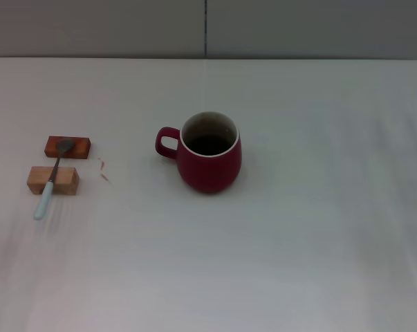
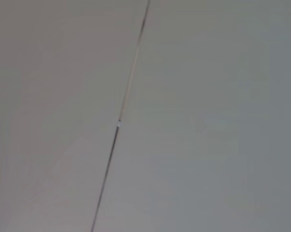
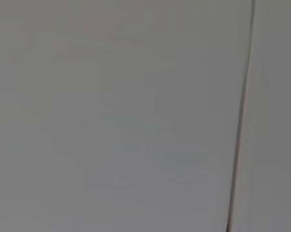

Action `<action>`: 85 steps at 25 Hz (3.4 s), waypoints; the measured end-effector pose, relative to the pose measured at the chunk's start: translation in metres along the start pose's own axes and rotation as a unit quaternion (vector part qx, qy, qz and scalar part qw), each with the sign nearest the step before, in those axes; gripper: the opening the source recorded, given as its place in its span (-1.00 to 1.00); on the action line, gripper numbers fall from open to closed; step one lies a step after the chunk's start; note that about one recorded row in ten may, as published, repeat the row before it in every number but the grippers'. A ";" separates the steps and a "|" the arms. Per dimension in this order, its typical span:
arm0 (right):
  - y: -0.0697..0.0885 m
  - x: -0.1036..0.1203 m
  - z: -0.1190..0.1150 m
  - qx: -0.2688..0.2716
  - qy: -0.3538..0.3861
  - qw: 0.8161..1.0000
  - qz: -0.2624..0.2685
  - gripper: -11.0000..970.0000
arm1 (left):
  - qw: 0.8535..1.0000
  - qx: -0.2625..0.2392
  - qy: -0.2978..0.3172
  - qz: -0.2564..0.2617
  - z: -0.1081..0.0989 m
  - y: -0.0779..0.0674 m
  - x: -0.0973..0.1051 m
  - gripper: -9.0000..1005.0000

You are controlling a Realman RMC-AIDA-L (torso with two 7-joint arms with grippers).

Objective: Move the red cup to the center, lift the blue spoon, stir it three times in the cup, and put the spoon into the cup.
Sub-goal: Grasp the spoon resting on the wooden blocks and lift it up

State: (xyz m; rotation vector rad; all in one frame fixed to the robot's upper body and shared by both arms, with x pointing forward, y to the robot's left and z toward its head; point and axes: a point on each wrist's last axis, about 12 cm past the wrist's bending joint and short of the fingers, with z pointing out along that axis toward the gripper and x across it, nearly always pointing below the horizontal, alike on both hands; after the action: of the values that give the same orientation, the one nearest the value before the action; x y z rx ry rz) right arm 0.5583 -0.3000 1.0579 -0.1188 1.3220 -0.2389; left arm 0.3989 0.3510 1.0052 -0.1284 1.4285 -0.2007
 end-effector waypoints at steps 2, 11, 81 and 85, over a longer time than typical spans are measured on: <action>0.001 0.000 0.002 -0.002 0.000 1.000 -0.001 0.28 | 1.000 0.008 0.012 -0.001 -0.007 -0.005 0.004 0.68; 0.003 -0.003 0.012 -0.010 0.002 1.000 -0.010 0.28 | 0.998 0.032 0.046 0.003 -0.039 -0.020 0.013 0.68; 0.003 0.001 0.009 -0.010 0.011 1.000 -0.009 0.28 | 0.981 0.035 0.145 0.124 -0.014 -0.065 0.052 0.66; 0.003 0.000 0.009 -0.010 0.011 1.000 -0.008 0.28 | 0.981 0.038 0.146 0.124 -0.011 -0.066 0.053 0.65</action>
State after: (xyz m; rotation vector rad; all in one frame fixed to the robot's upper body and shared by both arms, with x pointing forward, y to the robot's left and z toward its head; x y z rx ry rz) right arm 0.5674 -0.2978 1.0591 -0.1451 1.3451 -0.2417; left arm 0.3909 0.2759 0.9664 0.1488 1.7104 -0.0689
